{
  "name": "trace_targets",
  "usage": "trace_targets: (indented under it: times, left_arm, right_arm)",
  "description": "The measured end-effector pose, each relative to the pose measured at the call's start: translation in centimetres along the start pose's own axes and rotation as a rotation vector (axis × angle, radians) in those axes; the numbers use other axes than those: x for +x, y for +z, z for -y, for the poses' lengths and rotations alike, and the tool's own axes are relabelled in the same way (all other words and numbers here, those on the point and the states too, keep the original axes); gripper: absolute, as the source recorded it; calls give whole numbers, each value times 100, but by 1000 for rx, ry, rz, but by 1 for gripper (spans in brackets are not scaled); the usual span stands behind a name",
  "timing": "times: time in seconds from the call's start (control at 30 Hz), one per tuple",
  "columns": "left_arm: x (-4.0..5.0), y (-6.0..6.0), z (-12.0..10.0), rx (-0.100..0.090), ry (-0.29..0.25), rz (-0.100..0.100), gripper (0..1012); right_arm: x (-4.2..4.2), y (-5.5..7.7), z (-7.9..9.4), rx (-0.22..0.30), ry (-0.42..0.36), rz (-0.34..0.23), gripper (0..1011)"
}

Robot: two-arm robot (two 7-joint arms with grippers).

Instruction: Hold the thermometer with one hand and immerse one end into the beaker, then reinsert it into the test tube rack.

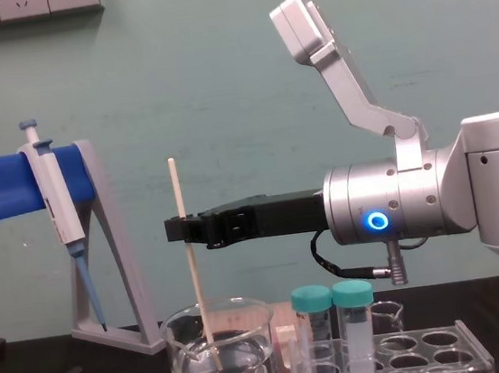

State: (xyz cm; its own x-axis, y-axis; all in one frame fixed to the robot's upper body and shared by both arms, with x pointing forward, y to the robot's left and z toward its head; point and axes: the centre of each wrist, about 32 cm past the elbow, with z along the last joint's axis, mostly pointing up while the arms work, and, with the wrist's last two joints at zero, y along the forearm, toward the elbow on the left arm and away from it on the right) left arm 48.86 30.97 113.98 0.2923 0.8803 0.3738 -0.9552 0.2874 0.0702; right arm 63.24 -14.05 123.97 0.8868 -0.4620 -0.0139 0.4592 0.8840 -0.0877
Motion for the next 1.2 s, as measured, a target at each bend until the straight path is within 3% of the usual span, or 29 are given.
trace_targets:
  times: [1.2]
  left_arm:
    - [0, 0, 0, 0, 0, 0, 1004]
  right_arm:
    - [-1, 1, 0, 1, 1, 0, 47]
